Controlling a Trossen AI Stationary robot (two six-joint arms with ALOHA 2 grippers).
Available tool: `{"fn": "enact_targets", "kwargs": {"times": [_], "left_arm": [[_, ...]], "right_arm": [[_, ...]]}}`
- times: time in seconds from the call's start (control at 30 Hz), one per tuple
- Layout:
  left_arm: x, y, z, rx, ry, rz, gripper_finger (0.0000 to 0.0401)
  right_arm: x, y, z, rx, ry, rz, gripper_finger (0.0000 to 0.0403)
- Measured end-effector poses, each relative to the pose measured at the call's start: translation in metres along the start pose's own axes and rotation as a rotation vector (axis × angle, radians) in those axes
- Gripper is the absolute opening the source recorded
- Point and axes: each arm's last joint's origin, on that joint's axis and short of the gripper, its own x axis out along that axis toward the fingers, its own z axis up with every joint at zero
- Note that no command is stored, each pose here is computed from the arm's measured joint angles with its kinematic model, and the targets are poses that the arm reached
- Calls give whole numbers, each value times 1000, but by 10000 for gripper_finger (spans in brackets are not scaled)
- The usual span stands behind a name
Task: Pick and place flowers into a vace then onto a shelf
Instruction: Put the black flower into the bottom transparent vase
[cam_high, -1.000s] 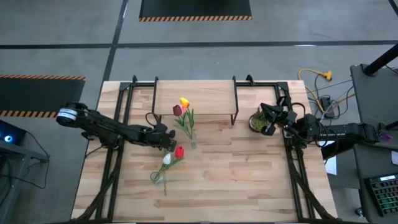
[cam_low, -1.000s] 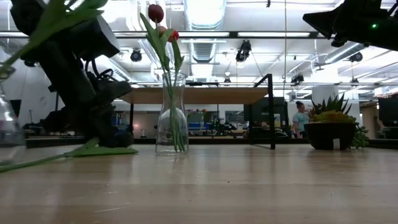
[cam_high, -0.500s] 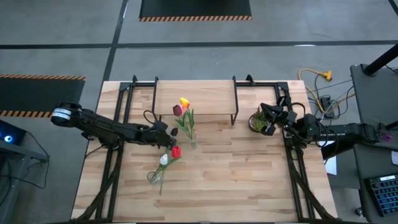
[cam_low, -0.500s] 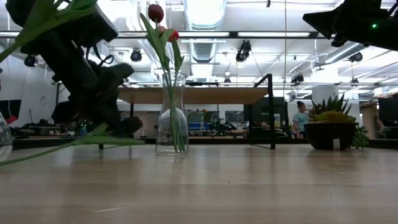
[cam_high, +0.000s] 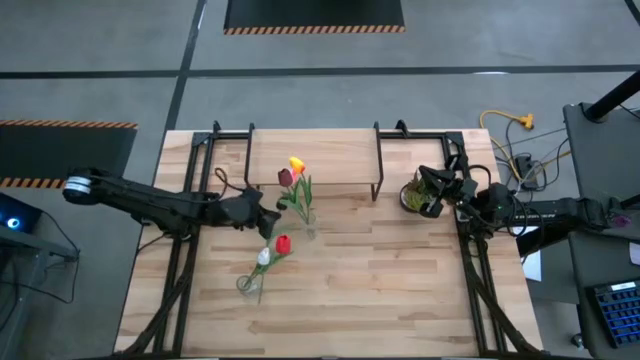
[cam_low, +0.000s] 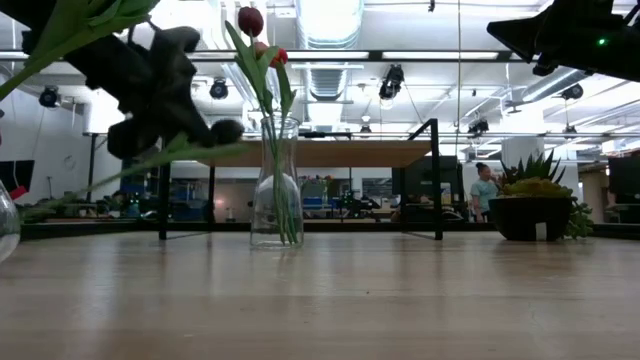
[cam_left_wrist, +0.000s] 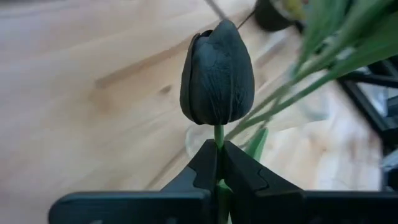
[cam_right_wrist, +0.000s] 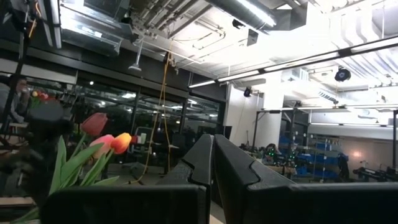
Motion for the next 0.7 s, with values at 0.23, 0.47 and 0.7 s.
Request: {"fn": "enact_targets", "kwargs": {"times": [0.23, 0.47, 0.7], "left_arm": [[-18, -3, 9, -6, -56, -77, 0], [-31, -4, 16, 40, -130, -110, 0], [-34, -12, 23, 84, -203, -184, 0]], "right_arm": [[0, 0, 0, 1, 0, 0, 9], [0, 0, 0, 1, 0, 0, 8], [0, 0, 0, 1, 0, 0, 8]]}}
